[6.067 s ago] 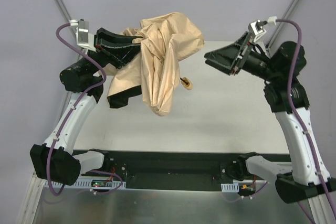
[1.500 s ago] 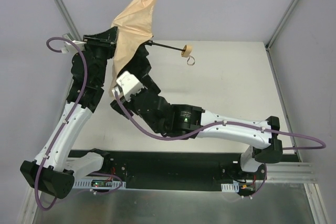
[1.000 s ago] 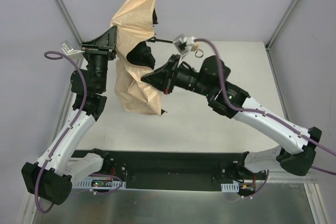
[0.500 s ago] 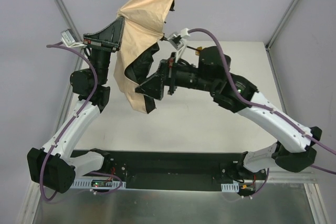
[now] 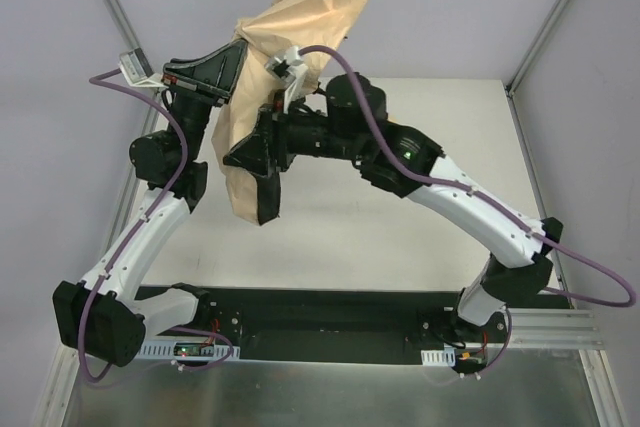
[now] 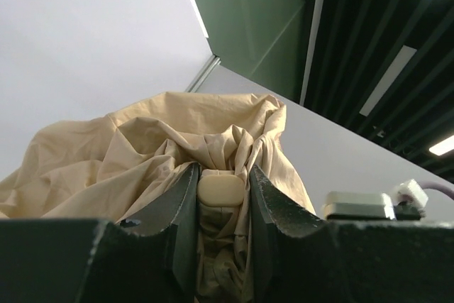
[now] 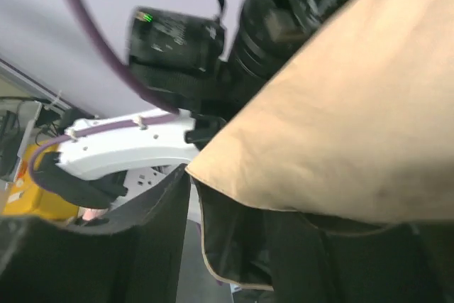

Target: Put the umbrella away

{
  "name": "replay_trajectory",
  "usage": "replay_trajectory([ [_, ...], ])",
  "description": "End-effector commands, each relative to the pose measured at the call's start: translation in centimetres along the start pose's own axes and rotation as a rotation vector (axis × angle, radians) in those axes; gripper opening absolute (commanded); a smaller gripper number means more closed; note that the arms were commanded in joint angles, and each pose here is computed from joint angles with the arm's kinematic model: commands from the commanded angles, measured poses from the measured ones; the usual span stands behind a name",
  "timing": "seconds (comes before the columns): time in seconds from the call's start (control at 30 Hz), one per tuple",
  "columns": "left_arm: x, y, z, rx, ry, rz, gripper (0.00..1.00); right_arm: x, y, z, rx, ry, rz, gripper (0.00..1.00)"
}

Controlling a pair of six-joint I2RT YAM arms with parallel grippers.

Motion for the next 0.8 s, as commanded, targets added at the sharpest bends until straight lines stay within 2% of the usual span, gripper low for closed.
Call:
replay_trajectory([
  [0.0,0.4,3.7,-5.1,0.012,-0.221,-0.062,0.00,1.7,-0.3,1.7,0.126,0.113,0.083,0.56],
  [0.07,0.4,3.0,-5.2,0.026,-0.294,0.034,0.00,5.1,-1.5,1.1,0.170,0.069,0.088,0.82],
  [0.1,0.5,2.6,-5.7,0.024,-0.347,0.076,0.00,6.8,-2.5,0.1,0.175,0.006,0.093,0.89],
  [0.17,1.1,0.9,-5.7,0.012,-0.426,0.205,0.00,11.3,-3.0,-0.7,0.157,-0.082,0.050,0.96],
  [0.27,1.9,-0.7,-5.8,-0.046,-0.492,0.347,0.00,16.8,-4.0,-1.8,0.139,-0.201,0.063,0.98],
  [0.37,2.8,-1.2,-6.4,-0.059,-0.560,0.397,0.00,21.0,-4.2,-2.9,0.155,-0.361,0.087,0.99],
  [0.4,2.9,-1.3,-6.5,-0.058,-0.572,0.400,0.00,21.6,-4.3,-3.3,0.138,-0.384,0.088,0.96],
  [0.5,3.3,-1.3,-6.6,-0.046,-0.568,0.397,0.00,21.7,-4.7,-4.5,0.007,-0.398,0.052,0.96],
  [0.6,3.7,-1.2,-7.0,-0.013,-0.594,0.390,0.00,19.8,-3.7,-4.4,-0.164,-0.253,-0.090,0.96],
  [0.67,4.0,-1.1,-6.9,-0.004,-0.588,0.358,0.00,18.7,-3.2,-4.0,-0.224,-0.114,-0.152,0.96],
  [0.77,4.6,-1.0,-6.9,0.000,-0.570,0.315,0.00,16.3,-3.9,-5.4,-0.292,-0.002,-0.151,0.96],
])
Point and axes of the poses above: each gripper's point midway between its finger pads, its own x axis back along the fingers, its own z axis along the line the jaws close on, y = z × x, the point moved 4 cm from there along x, back along the fingers, and after that the axes turned 9 degrees about -x, right-handed, at the moved point
